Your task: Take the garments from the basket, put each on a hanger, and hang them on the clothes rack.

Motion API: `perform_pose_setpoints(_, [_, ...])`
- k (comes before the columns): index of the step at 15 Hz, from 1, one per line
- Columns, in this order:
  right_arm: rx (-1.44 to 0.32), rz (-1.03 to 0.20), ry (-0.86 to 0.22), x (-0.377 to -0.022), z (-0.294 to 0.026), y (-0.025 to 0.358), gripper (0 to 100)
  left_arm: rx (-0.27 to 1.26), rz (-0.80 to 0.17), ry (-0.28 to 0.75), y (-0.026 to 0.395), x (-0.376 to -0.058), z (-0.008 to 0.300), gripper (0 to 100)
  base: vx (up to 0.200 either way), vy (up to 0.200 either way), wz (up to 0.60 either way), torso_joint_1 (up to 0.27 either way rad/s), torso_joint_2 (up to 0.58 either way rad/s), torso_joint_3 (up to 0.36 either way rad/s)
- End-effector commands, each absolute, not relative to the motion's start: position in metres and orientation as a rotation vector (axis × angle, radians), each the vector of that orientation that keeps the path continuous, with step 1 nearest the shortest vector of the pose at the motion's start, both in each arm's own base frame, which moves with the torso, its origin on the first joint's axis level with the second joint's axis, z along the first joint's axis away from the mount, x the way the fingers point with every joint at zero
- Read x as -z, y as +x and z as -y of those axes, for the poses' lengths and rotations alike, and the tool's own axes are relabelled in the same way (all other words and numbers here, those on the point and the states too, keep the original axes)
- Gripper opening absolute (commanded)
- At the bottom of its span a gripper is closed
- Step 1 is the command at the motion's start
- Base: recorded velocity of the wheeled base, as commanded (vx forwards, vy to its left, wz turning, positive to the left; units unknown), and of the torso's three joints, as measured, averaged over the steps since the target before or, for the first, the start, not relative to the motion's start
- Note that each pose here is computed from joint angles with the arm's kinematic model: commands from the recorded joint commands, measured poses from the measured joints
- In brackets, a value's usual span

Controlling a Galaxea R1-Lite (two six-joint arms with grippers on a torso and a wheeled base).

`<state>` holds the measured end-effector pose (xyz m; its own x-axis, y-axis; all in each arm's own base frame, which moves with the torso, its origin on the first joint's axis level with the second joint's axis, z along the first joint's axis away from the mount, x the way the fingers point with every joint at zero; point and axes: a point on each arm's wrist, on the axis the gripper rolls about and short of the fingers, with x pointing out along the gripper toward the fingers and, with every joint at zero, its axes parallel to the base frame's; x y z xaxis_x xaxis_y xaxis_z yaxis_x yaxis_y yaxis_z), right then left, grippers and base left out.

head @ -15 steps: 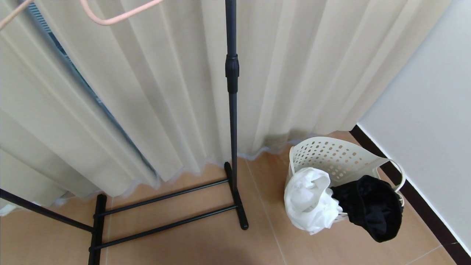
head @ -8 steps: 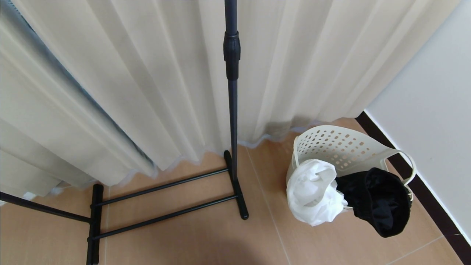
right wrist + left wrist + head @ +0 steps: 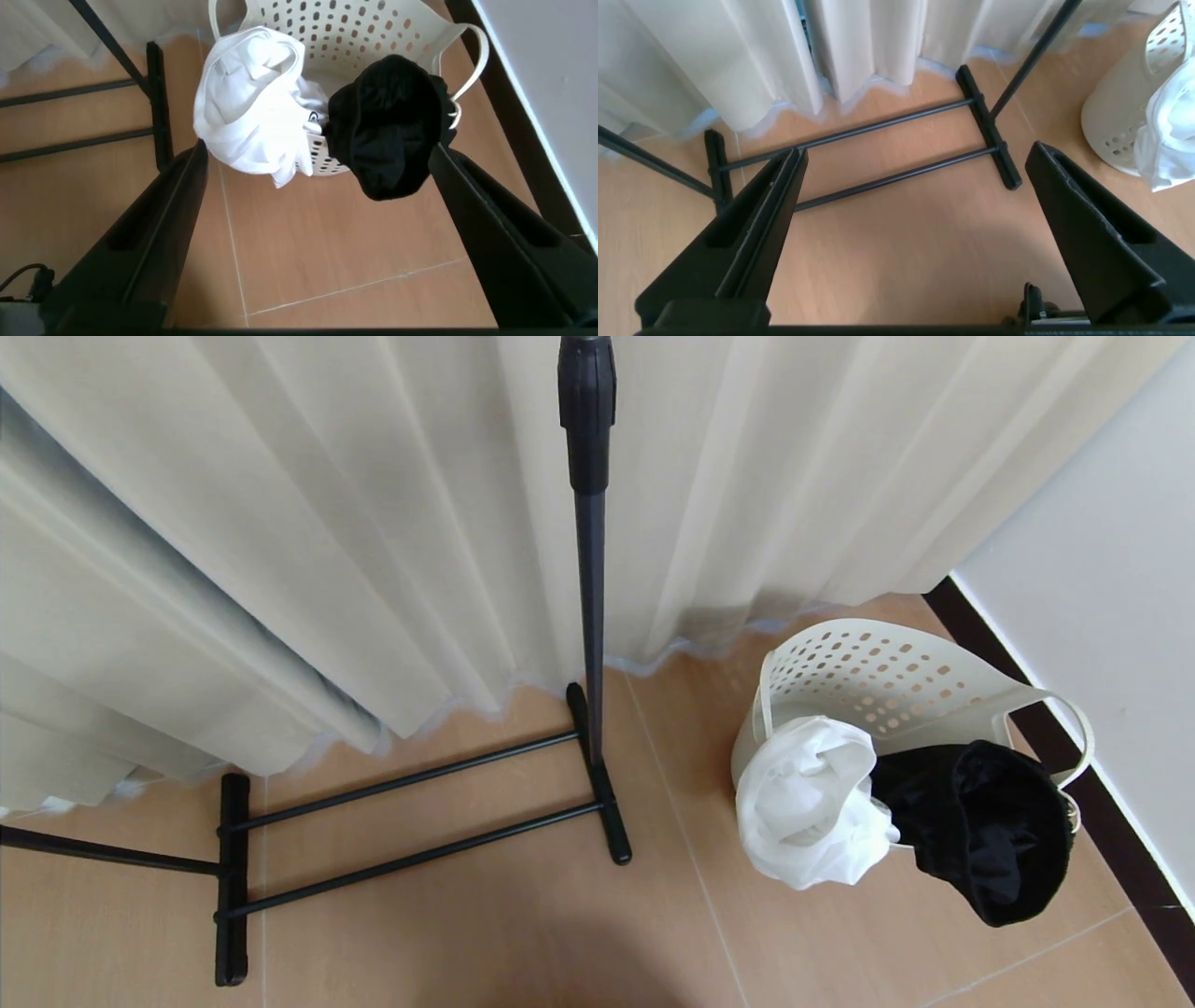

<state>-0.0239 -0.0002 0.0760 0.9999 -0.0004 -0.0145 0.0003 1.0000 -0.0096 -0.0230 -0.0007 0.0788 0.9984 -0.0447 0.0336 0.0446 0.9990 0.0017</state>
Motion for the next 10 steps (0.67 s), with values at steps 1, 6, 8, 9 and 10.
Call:
perform_pose_setpoints(1, [-0.002, -0.017, -0.011, -0.076, 0.0, -0.024, 100, 0.044, 0.032, 0.001, -0.023, -0.079, 0.001, 100, 0.0, 0.0, 0.0, 0.002, 0.0, -0.193])
perform_pose_setpoints(6, [0.009, -0.026, -0.003, -0.076, 0.0, -0.024, 100, 0.045, 0.032, -0.001, -0.023, -0.079, 0.001, 100, 0.0, 0.0, 0.0, 0.0, 0.0, -0.037])
perform_pose_setpoints(8, [0.009, -0.084, -0.007, -0.077, 0.0, -0.02, 100, 0.045, 0.032, -0.001, -0.023, -0.079, 0.001, 100, 0.0, 0.0, 0.0, 0.0, 0.0, 0.0])
perform_pose_setpoints(9, [-0.009, -0.175, -0.019, -0.08, 0.0, -0.012, 100, 0.045, 0.032, -0.001, -0.023, -0.079, 0.001, 100, 0.0, 0.0, 0.0, 0.0, 0.0, 0.0])
perform_pose_setpoints(10, [-0.062, -0.253, -0.05, -0.088, -0.001, -0.003, 100, 0.045, 0.032, -0.001, -0.023, -0.079, 0.001, 100, 0.0, 0.0, 0.0, 0.0, 0.0, 0.0])
